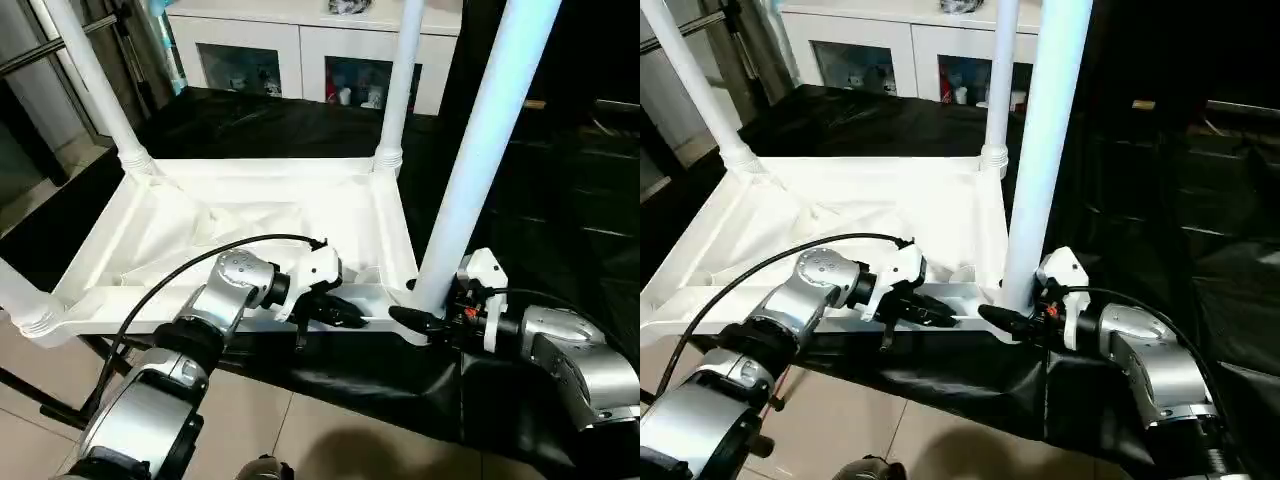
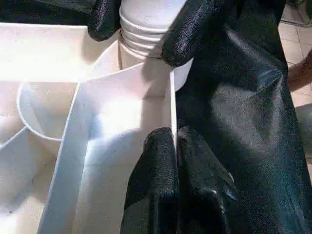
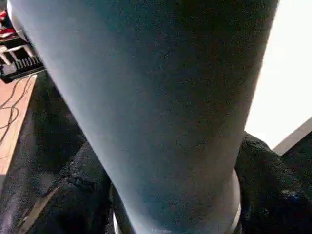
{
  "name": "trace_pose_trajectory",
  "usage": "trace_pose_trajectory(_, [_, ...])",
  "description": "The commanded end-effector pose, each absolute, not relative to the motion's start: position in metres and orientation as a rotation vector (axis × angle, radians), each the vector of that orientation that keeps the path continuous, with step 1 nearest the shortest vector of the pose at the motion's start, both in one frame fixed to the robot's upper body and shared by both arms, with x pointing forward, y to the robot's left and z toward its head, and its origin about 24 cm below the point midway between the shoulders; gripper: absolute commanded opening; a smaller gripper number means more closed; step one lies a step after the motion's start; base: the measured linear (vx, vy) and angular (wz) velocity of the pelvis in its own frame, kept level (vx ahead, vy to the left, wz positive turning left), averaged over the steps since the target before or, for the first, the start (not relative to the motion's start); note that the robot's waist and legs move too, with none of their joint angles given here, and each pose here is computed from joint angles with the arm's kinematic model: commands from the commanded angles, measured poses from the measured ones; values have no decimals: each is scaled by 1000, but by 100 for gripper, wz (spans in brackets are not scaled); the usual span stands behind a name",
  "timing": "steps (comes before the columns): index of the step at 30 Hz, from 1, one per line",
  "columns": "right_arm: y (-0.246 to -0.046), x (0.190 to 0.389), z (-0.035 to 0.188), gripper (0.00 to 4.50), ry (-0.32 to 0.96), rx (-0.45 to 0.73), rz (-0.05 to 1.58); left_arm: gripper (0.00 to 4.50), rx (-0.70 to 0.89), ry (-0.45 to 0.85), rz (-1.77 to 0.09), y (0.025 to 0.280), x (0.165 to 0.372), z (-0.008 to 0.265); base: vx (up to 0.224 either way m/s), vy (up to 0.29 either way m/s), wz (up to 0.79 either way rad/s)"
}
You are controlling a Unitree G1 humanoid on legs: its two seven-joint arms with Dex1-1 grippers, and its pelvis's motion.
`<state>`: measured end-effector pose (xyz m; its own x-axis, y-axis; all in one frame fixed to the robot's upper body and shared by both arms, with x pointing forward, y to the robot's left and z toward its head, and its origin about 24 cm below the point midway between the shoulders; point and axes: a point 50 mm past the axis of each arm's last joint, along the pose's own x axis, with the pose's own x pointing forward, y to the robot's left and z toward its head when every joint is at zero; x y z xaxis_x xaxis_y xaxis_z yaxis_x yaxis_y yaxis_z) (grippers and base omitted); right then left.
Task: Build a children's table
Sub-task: Rotate leg to tighten
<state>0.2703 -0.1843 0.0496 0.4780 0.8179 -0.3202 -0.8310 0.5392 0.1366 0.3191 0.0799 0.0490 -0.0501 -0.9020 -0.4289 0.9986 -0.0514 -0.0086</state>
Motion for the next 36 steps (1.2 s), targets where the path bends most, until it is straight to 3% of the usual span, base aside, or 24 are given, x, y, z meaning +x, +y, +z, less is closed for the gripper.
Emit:
trace_pose_trajectory(1, [-165,264,47,281,364,-8,1092,0,364,266,-1639,64,319,60,0,0,0])
trace_pose_trajectory(6, [-156,278,28,280,404,-68,857,0,358,282,-1480,52,329,59,0,0,0])
trace_pose_trajectory(8, [-154,298,18,279,403,-7,571,0,339,291,-1369,37,336,59,0,0,0])
trace_pose_trajectory(14, [-144,315,14,279,409,95,332,0,304,283,-1248,12,343,66,0,0,0])
trace_pose_trajectory(19, [-127,319,19,279,369,106,385,0,307,257,-1278,1,341,69,0,0,0])
trace_pose_trajectory(21, [-126,319,22,335,354,147,413,0,316,255,-1290,1,340,69,0,0,0])
trace_pose_trajectory(23, [-127,319,25,351,339,170,440,0,329,249,-1314,4,339,68,0,0,0])
trace_pose_trajectory(26, [-130,319,28,384,322,124,466,0,334,256,-1354,8,337,65,0,0,0])
trace_pose_trajectory(36, [-158,297,45,384,263,-3,791,0,321,261,-1559,34,327,64,0,0,0])
